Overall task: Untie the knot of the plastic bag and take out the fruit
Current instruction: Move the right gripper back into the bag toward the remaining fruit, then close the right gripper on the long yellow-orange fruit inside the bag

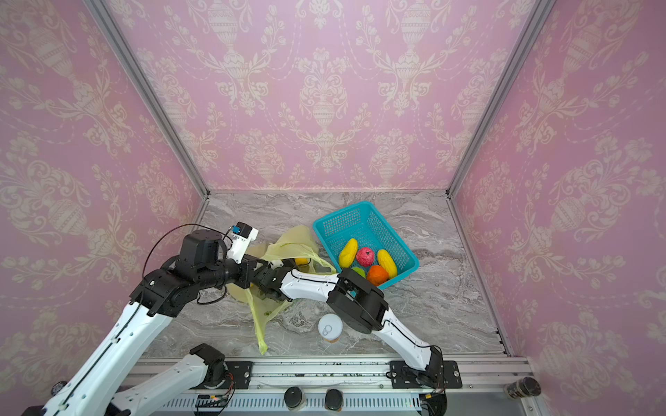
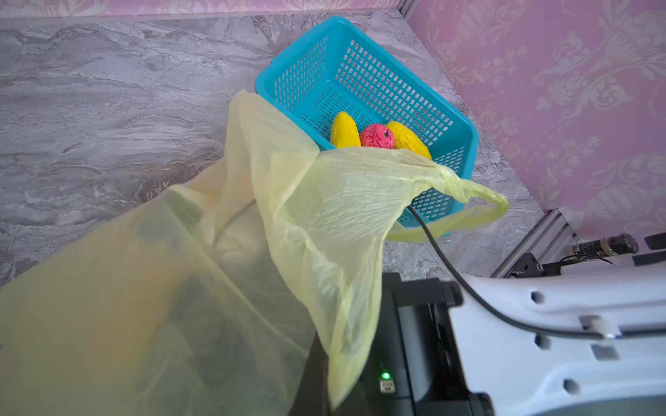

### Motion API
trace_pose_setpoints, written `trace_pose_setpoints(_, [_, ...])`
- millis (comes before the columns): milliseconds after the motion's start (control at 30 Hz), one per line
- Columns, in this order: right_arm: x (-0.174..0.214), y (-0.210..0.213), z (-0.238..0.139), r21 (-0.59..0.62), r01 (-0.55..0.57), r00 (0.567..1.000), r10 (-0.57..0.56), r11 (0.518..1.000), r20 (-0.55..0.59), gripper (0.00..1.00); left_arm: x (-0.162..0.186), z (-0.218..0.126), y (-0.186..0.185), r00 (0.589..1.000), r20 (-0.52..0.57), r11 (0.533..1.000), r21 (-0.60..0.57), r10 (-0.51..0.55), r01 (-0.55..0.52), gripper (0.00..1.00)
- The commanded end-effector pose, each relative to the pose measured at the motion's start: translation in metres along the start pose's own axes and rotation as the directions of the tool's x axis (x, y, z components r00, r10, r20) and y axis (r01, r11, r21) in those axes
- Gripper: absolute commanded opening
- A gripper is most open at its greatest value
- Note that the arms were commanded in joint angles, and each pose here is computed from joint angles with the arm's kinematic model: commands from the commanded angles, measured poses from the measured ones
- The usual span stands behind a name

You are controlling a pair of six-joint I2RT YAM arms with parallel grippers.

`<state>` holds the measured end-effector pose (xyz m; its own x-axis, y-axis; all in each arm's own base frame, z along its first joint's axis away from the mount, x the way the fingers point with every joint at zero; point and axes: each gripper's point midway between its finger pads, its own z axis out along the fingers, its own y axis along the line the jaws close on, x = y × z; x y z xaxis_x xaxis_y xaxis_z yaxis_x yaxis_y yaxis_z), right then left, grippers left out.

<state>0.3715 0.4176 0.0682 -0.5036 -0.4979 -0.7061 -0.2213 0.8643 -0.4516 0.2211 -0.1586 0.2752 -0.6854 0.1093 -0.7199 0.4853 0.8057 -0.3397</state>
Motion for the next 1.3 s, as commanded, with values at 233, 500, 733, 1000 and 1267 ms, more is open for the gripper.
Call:
trace_pose_setpoints(233, [0.018,-0.038,0.021,0.140,-0.037,0.997,0.046,0.990,-0.059,0.69,0.002,-0.005,-0.008,1.000,-0.001,0.999,0.033,0.017,-0.017,0.00])
trace_pose_setpoints(500, [0.018,-0.056,0.019,0.221,-0.028,0.999,0.034,0.975,-0.026,0.74,0.003,-0.003,-0.007,1.000,-0.010,1.000,0.027,0.014,-0.014,0.00])
trace_pose_setpoints(733, [0.028,-0.064,0.047,0.247,-0.019,0.995,0.043,0.969,-0.095,0.70,0.003,-0.004,-0.017,1.000,-0.005,0.996,0.089,0.016,-0.015,0.00])
trace_pose_setpoints(1000, [0.024,-0.065,0.047,0.226,-0.020,0.998,0.034,0.974,-0.058,0.27,0.004,-0.003,-0.022,1.000,-0.011,0.993,0.118,0.013,-0.011,0.00])
trace_pose_setpoints(1267, [0.008,-0.054,-0.007,0.015,-0.111,0.990,0.109,0.994,0.092,0.24,0.004,0.001,-0.014,1.000,-0.025,0.997,0.076,0.008,-0.006,0.00])
